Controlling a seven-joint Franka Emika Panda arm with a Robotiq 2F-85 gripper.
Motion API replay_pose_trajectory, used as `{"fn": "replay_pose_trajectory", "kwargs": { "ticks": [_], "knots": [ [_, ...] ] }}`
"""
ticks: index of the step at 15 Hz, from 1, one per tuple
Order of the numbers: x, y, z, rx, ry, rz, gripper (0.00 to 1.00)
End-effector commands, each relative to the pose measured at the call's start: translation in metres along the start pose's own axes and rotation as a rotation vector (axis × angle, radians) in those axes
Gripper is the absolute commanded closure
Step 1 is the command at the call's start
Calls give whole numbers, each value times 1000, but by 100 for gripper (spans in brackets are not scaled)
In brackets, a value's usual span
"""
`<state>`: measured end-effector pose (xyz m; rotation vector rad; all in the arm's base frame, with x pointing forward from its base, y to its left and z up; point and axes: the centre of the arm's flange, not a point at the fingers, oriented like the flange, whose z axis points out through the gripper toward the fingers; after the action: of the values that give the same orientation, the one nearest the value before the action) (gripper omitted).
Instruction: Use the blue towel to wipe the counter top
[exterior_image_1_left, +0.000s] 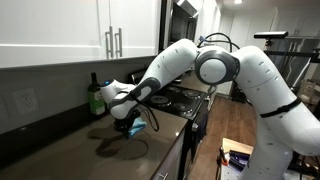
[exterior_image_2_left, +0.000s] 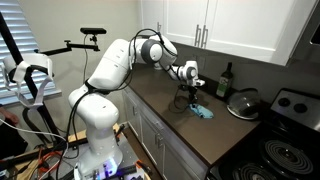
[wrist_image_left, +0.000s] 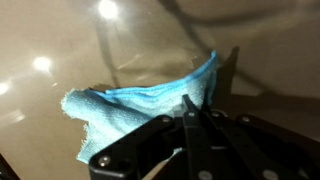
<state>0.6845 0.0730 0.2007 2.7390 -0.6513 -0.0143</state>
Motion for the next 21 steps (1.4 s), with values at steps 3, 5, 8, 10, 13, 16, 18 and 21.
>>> {"fn": "replay_pose_trajectory", "kwargs": {
  "ticks": [3,5,8,10,13,16,18,21],
  "knots": [
    [-54,4,0,19,-65,-60,97],
    [-72,-7,-2,23,-84,-108,97],
    [-98,-26,-9,35,-95,-190,97],
    [-112,-40,-13,45,-96,-246,97],
    [-131,-67,-19,61,-83,-337,97],
    [-149,-92,-28,72,-71,-430,97],
    [-159,-105,-36,72,-62,-481,97],
    [-175,-116,-48,57,-77,-520,71]
  ]
}}
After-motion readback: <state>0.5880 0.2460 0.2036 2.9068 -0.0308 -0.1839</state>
